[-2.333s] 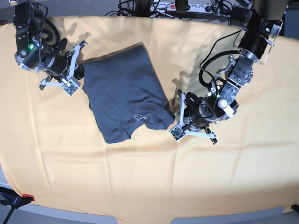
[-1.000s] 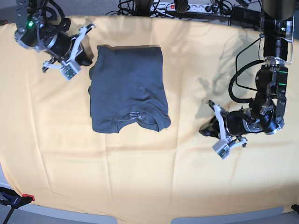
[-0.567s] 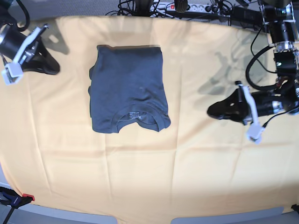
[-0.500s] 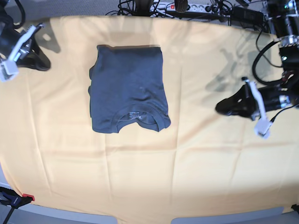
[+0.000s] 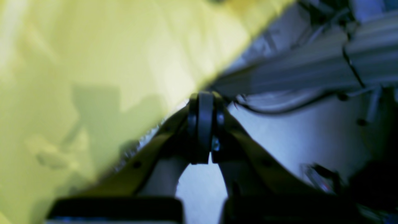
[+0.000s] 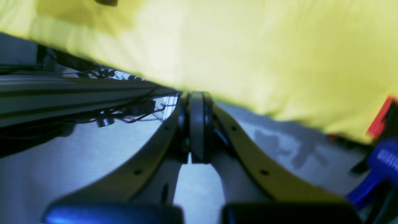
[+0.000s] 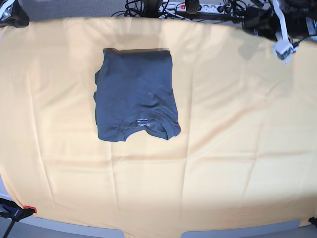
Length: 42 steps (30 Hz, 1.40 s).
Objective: Fold the T-shirt properly
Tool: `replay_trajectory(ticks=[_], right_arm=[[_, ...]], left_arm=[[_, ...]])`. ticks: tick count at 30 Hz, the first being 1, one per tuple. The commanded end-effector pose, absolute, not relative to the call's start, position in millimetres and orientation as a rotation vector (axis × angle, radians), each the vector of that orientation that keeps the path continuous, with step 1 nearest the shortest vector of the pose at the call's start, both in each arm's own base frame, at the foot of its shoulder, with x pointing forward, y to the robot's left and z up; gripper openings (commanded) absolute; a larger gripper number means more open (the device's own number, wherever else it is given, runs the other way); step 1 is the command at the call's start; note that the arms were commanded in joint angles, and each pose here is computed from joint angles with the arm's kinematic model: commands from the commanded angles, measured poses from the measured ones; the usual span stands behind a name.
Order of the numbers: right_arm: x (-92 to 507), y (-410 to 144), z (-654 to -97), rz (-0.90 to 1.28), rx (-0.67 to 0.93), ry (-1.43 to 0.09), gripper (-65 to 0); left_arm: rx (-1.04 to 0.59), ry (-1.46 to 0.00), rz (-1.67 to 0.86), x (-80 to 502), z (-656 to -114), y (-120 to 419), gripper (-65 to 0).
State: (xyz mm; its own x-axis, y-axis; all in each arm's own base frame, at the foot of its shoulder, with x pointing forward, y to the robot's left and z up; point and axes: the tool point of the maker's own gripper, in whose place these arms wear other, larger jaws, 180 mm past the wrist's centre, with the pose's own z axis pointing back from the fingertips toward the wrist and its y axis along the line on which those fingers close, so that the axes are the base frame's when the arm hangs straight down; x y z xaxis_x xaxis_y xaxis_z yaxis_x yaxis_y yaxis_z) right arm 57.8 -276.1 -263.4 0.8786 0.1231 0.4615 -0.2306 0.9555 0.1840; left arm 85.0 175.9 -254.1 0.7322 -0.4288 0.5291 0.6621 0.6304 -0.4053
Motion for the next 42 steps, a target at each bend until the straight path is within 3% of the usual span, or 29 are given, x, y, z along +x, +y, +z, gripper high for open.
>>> replay_trajectory(ticks=[1, 8, 13, 19, 24, 31, 36, 42], right_arm=[[48, -274, -262, 0.189, 0.245, -0.433, -65.0], [-40, -250, -290, 0.066, 0.391, -0.169, -65.0], [-91, -211, -322, -0.055, 0.604, 0.009, -65.0], [-139, -209, -397, -0.11, 0.562, 0.177, -65.0], [-139, -205, -463, -0.089, 0.528, 0.211, -65.0], [-107, -220, -537, -0.026, 0.445, 0.154, -65.0], [-81, -218, -576, 0.098, 0.398, 0.04, -65.0], [-68, -225, -619, 0.237, 0.131, 0.044, -65.0]], left_arm=[[-0.639, -0.364, -0.64, 71, -252, 175, -65.0], [-0.78, -0.078, -0.301, -37, -271, 165, -65.0], [-0.834, 0.002, -0.119, -77, -300, 158, -65.0], [-0.84, 0.207, 0.038, -140, -360, 156, -65.0], [-0.779, 0.158, 0.08, -119, -434, 162, -65.0], [-0.62, -0.017, 0.16, -60, -526, 191, -65.0], [-0.497, -0.134, 0.084, -37, -576, 196, -65.0], [-0.232, -0.139, -0.025, -34, -624, 184, -65.0]])
